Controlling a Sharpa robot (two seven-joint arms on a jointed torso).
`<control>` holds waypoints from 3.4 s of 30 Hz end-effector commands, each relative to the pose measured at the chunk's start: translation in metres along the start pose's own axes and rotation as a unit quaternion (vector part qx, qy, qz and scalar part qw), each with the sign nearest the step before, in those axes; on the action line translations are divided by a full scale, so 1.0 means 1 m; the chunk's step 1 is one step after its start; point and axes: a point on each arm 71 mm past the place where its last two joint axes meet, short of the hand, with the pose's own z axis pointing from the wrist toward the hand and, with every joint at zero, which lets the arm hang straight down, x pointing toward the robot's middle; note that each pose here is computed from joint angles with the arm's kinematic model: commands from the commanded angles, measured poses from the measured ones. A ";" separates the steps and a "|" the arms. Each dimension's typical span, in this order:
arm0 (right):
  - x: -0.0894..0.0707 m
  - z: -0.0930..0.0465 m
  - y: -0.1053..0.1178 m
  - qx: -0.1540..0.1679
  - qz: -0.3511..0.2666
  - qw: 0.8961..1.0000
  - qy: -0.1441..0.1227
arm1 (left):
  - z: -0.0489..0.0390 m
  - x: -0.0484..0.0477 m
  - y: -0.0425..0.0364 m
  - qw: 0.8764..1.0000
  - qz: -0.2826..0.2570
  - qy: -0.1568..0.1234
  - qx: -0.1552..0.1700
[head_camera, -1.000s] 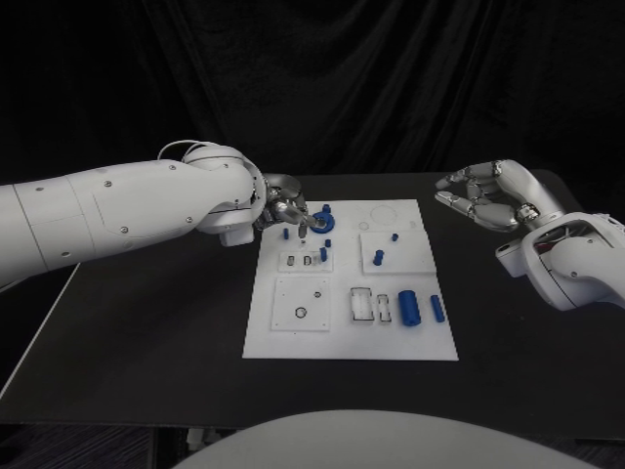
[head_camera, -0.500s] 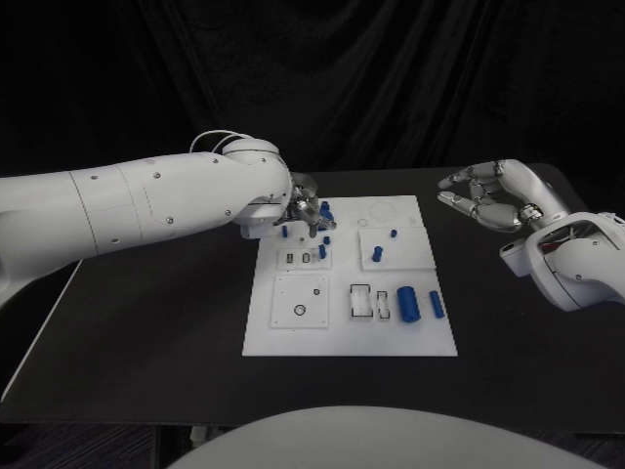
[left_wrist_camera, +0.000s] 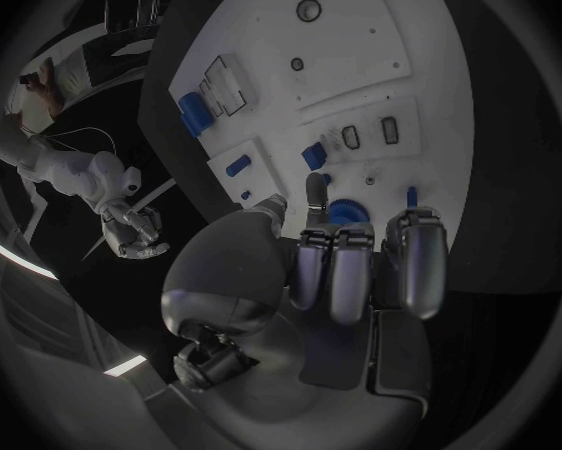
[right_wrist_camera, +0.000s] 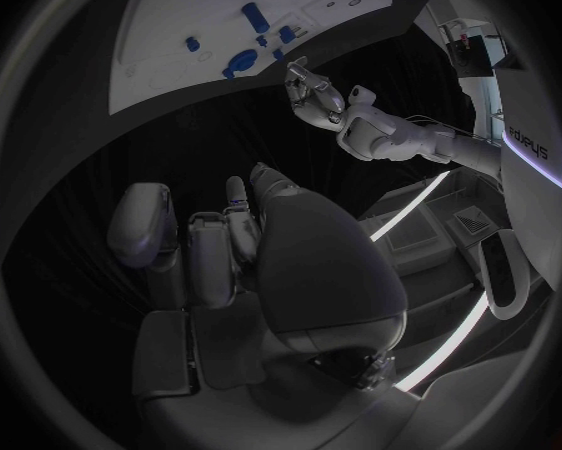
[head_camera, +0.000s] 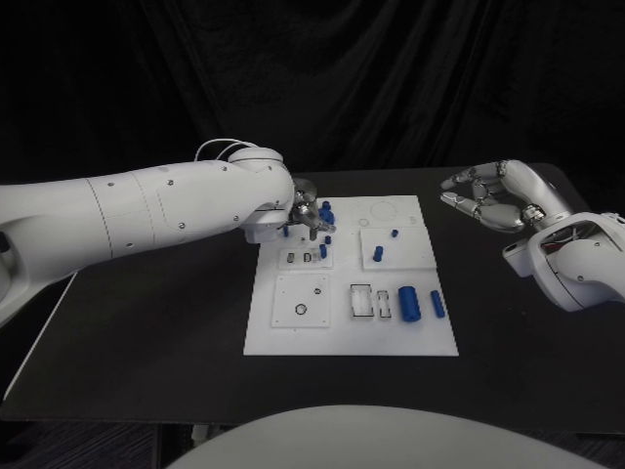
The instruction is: Assemble the parts on the task board
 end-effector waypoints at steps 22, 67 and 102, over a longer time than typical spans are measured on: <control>0.004 0.001 -0.001 0.010 -0.003 1.000 0.006 | 0.0142 0.0122 0.0065 1.000 -0.021 -0.009 0.012; 0.007 0.002 -0.001 0.013 -0.001 1.000 0.016 | 0.0298 0.0357 0.0062 0.999 -0.024 0.016 0.020; 0.010 0.001 -0.006 0.021 -0.002 1.000 0.023 | 0.0289 0.0376 0.0233 0.999 -0.035 0.010 0.004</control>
